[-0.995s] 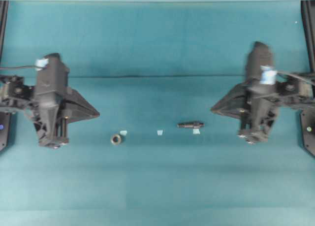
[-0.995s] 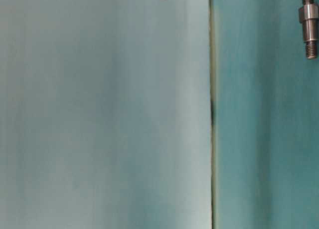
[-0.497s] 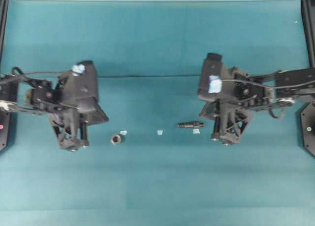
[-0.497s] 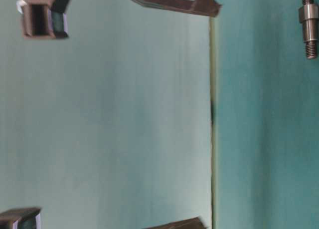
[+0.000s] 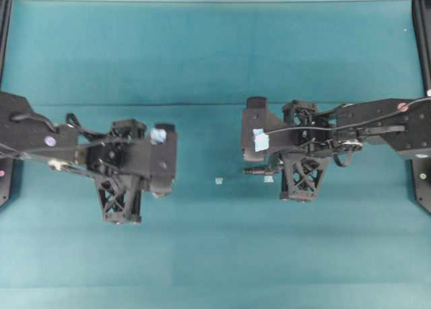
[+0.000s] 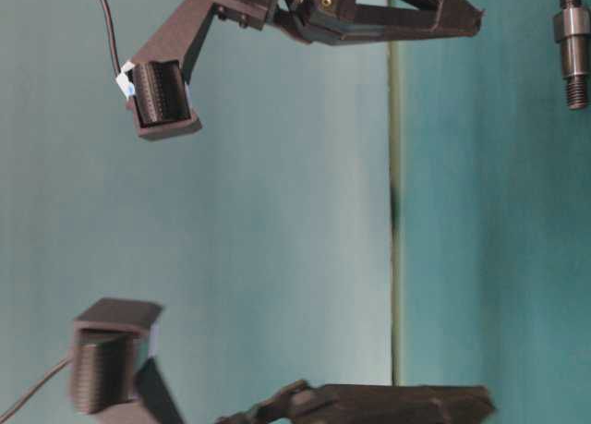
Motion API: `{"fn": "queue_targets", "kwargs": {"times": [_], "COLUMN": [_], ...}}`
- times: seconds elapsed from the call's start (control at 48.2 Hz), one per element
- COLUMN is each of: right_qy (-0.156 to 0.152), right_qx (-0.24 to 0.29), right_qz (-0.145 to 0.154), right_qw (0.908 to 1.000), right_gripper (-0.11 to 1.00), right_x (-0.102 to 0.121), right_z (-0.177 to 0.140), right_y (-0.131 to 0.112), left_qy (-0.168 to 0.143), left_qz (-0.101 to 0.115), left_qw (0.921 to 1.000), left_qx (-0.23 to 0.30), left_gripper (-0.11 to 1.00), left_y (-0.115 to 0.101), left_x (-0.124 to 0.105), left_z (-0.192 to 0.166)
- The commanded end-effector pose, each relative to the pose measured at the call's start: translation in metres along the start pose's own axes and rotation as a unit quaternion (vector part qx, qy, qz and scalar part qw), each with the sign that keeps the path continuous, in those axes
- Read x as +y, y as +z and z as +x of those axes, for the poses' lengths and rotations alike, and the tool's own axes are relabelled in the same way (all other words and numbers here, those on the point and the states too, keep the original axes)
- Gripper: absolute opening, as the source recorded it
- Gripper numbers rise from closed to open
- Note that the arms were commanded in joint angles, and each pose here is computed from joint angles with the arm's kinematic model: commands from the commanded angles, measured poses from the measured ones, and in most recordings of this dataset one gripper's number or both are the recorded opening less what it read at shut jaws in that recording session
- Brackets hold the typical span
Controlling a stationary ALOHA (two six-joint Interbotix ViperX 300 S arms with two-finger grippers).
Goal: Insert the washer onto the shaft with both hands.
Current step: 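Lower left gripper over washer and right gripper over shaft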
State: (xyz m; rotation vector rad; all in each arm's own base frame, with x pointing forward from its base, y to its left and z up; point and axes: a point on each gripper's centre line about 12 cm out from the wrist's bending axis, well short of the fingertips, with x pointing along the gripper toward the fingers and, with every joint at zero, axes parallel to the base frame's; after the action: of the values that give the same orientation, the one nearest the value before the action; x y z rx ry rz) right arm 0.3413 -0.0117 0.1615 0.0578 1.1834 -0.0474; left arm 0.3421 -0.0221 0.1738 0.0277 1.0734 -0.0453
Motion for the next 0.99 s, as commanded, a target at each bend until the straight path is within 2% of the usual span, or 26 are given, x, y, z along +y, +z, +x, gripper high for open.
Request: {"fn": "queue_targets", "kwargs": {"times": [0.0,0.269,0.435,0.642,0.725,0.808,0.891,0.974], "right_qy": [0.000,0.000,-0.001,0.000,0.000,-0.001,-0.001,-0.002], "right_qx": [-0.010,-0.011,-0.010,-0.036,-0.027,-0.015,-0.007,-0.005], "right_qz": [-0.009,-0.010,-0.007,-0.014,-0.017,-0.017,-0.017,-0.019], "right_qw": [0.9999,0.9999,0.9999,0.9992,0.9995,0.9997,0.9998,0.9998], "right_gripper": [-0.09,-0.09,-0.08,-0.01,0.08,0.25,0.49,0.73], "right_x": [0.001,0.000,0.000,0.001,0.001,0.000,0.000,0.000], "right_z": [-0.004,-0.001,0.004,0.006,0.009,0.012,0.016,0.017], "right_y": [0.006,0.004,0.004,0.010,0.008,0.005,0.003,0.003], "left_qy": [0.002,0.002,0.002,0.002,0.002,0.002,0.002,0.000], "left_qz": [0.005,0.008,0.006,0.001,0.002,0.003,0.003,0.009], "left_qw": [1.0000,0.9998,1.0000,0.9999,0.9999,0.9999,0.9999,0.9999], "left_qx": [0.002,0.016,-0.002,-0.013,-0.013,-0.012,-0.010,-0.006], "left_gripper": [0.02,0.02,0.02,0.02,0.03,0.08,0.26,0.50], "left_y": [0.005,-0.001,0.000,0.001,0.001,0.000,-0.002,-0.004], "left_x": [0.002,0.002,0.002,0.002,0.002,0.002,0.002,0.000], "left_z": [-0.001,0.004,0.006,0.007,0.007,0.007,0.008,0.009]}}
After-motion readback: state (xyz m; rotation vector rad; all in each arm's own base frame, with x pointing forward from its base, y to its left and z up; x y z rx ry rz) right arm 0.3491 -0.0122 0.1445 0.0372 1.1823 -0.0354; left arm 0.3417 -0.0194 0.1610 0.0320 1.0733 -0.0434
